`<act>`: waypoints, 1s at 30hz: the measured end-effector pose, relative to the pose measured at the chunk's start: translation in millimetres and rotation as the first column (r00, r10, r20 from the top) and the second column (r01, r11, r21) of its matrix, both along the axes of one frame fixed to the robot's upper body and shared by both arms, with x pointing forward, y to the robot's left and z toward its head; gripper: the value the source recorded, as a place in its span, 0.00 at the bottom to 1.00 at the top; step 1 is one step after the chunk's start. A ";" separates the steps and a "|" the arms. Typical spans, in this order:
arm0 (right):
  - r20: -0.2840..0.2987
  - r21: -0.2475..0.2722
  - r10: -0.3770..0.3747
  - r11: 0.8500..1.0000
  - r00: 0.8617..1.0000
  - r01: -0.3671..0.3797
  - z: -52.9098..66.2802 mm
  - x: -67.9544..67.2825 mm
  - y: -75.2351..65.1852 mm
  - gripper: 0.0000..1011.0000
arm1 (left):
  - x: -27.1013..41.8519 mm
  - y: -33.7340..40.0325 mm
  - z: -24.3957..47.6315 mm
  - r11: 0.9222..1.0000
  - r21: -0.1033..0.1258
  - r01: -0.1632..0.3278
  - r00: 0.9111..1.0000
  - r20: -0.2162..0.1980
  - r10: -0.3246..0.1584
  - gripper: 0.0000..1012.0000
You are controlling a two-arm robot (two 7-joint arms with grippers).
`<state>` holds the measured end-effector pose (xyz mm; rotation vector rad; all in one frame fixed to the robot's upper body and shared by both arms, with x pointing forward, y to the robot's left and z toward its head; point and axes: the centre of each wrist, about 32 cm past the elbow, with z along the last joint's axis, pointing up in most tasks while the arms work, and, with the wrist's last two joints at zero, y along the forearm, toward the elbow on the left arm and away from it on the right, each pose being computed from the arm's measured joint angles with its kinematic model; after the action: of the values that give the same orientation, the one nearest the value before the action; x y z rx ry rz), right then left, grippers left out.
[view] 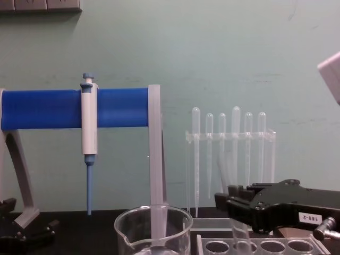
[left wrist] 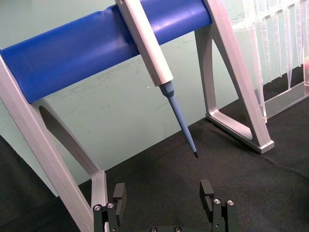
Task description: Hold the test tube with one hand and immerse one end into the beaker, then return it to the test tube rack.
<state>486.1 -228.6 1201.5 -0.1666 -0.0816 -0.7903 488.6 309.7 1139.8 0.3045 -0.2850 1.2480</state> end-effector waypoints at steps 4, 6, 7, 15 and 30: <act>-0.007 -0.016 0.000 1.000 1.000 0.000 0.0 0.3 0.5 0.38 | 0.0 0.0 0.0 1.000 0.000 0.000 1.000 0.000 0.000 0.99; -0.011 -0.018 -0.001 1.000 1.000 0.001 -0.5 -0.3 0.6 0.44 | 0.0 0.0 0.0 1.000 0.000 0.000 1.000 0.000 0.000 0.99; -0.013 -0.018 -0.001 1.000 1.000 0.001 -0.7 -1.0 0.6 0.46 | 0.0 0.0 0.0 1.000 0.000 0.000 1.000 0.000 0.000 0.99; -0.040 -0.022 -0.042 0.999 0.998 0.041 -2.2 -19.8 -12.3 0.72 | 0.0 0.0 0.0 1.000 0.000 0.000 1.000 0.000 0.000 0.99; 0.015 -0.065 -0.428 0.902 0.904 0.428 -16.5 -35.8 -82.3 0.99 | 0.0 0.0 0.0 1.000 0.000 0.000 1.000 0.000 0.000 0.99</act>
<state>450.2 -310.9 1185.1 -0.2529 -0.0721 -1.2294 488.6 309.7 1139.8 0.3045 -0.2850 1.2480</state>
